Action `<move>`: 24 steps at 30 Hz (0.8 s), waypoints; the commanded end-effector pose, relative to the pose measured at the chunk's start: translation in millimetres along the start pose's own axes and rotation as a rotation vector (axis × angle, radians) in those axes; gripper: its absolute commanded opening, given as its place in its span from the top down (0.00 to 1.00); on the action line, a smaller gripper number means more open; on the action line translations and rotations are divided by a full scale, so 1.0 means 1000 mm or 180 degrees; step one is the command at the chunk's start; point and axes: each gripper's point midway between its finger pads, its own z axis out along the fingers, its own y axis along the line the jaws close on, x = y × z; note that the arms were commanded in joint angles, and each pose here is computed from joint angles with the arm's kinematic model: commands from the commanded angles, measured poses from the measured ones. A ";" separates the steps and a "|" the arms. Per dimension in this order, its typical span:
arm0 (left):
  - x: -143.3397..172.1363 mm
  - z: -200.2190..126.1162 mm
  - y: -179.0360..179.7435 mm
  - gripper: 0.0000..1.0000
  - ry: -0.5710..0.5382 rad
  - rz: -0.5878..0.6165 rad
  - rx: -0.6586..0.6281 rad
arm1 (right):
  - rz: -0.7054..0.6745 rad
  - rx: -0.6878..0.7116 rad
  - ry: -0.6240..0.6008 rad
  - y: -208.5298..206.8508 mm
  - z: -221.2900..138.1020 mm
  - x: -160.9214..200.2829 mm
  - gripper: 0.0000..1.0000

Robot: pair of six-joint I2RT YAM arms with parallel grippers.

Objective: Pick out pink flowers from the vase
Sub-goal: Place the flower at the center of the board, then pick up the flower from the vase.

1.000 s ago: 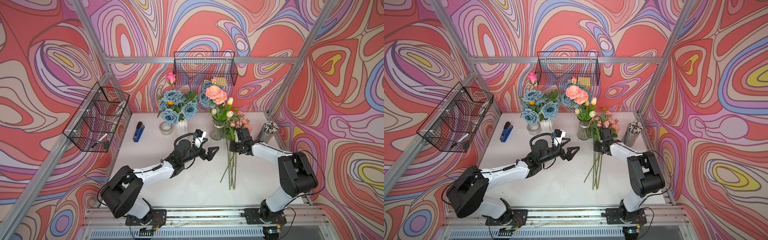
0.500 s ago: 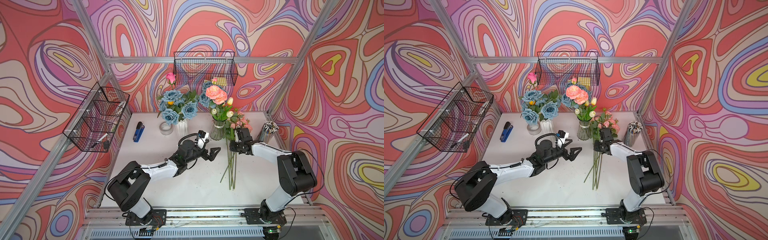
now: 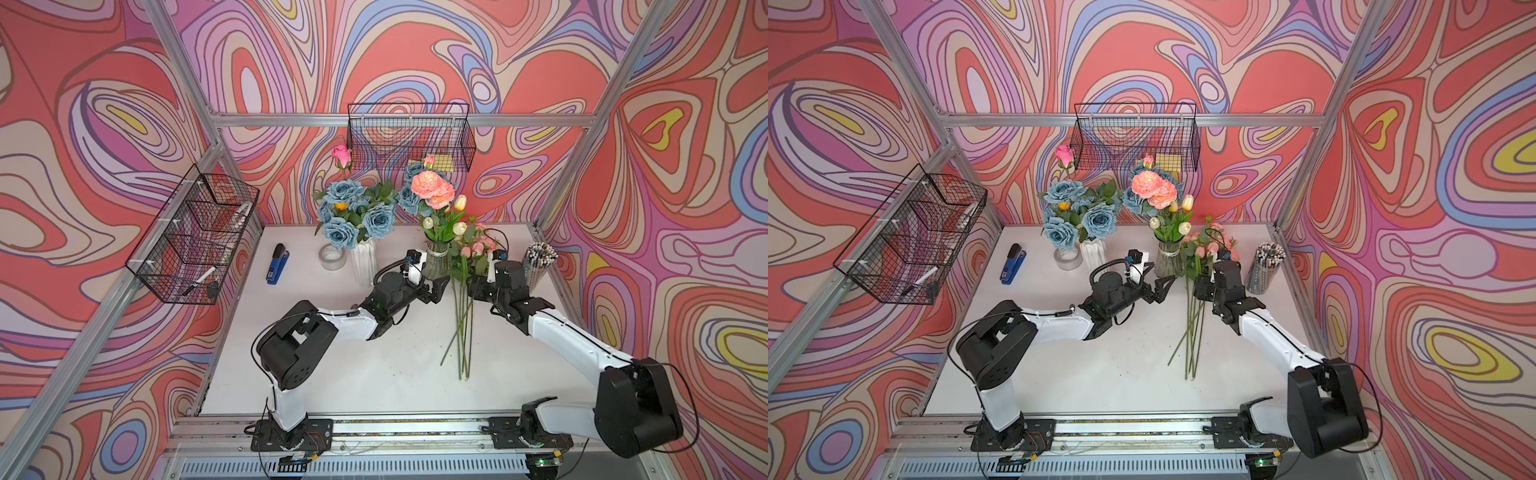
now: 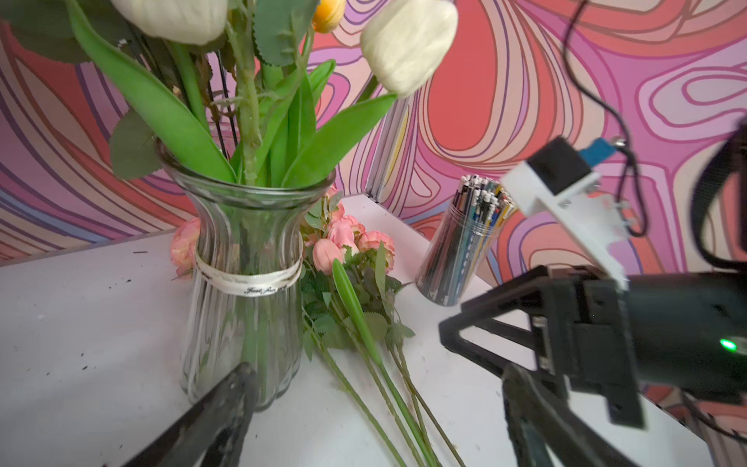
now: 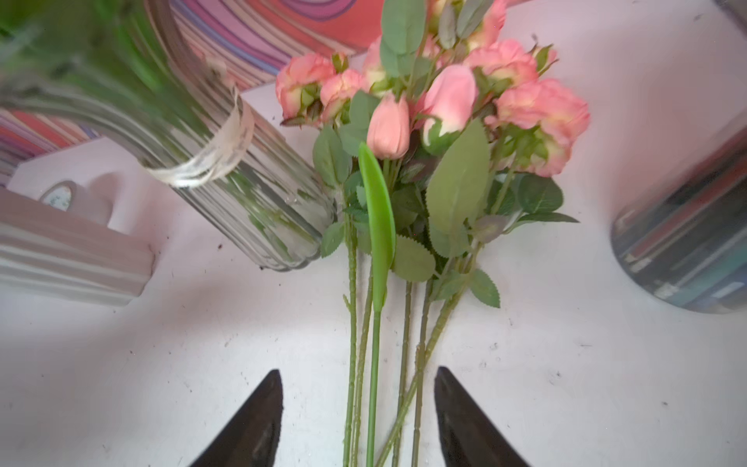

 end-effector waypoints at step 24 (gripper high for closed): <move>-0.075 0.048 0.031 0.37 -0.1321 0.0736 -0.0898 | 0.0468 -0.0048 -0.0684 -0.013 -0.039 -0.010 0.38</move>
